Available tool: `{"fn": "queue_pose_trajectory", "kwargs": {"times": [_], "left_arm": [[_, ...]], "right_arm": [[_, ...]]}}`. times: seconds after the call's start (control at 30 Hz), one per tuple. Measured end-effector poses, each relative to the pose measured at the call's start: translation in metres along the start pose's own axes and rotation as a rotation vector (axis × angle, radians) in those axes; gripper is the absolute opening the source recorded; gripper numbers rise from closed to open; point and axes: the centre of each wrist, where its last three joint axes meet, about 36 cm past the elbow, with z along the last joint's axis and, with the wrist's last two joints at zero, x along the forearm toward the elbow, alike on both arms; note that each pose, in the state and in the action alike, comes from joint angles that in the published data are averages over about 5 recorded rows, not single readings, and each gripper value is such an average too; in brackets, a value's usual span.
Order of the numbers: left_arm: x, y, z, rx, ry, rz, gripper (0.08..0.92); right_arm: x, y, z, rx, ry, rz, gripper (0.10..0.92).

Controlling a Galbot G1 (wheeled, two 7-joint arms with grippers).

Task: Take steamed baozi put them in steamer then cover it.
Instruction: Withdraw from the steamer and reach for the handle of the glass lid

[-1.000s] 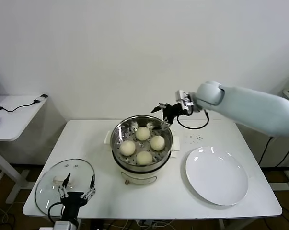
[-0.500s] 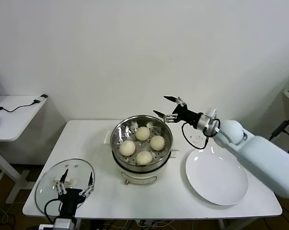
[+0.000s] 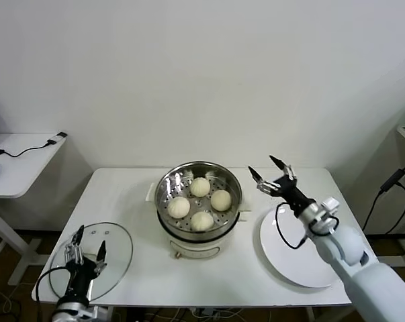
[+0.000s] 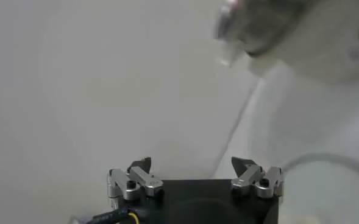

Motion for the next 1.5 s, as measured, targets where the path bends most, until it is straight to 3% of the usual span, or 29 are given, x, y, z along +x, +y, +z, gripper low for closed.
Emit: {"fn": "queue_pose_trajectory", "kwargs": {"times": [0.23,0.53,0.93,1.5], "left_arm": [[-0.008,-0.017,0.033,-0.283,0.011,0.06,0.823],[-0.016,-0.037,0.078,-0.423,0.018,0.091,0.823],[-0.033,-0.056,0.112,-0.46,-0.004,0.07,0.823],[-0.067,-0.071,0.111,-0.408,-0.062,0.011,0.822]], "right_arm": [[0.04,-0.006,0.023,-0.029,0.033,0.12,0.823],[0.067,-0.01,0.043,-0.041,0.068,0.207,0.823],[0.089,-0.013,0.053,-0.034,0.097,0.257,0.823],[0.107,-0.012,0.067,-0.015,0.125,0.276,0.823]]}}
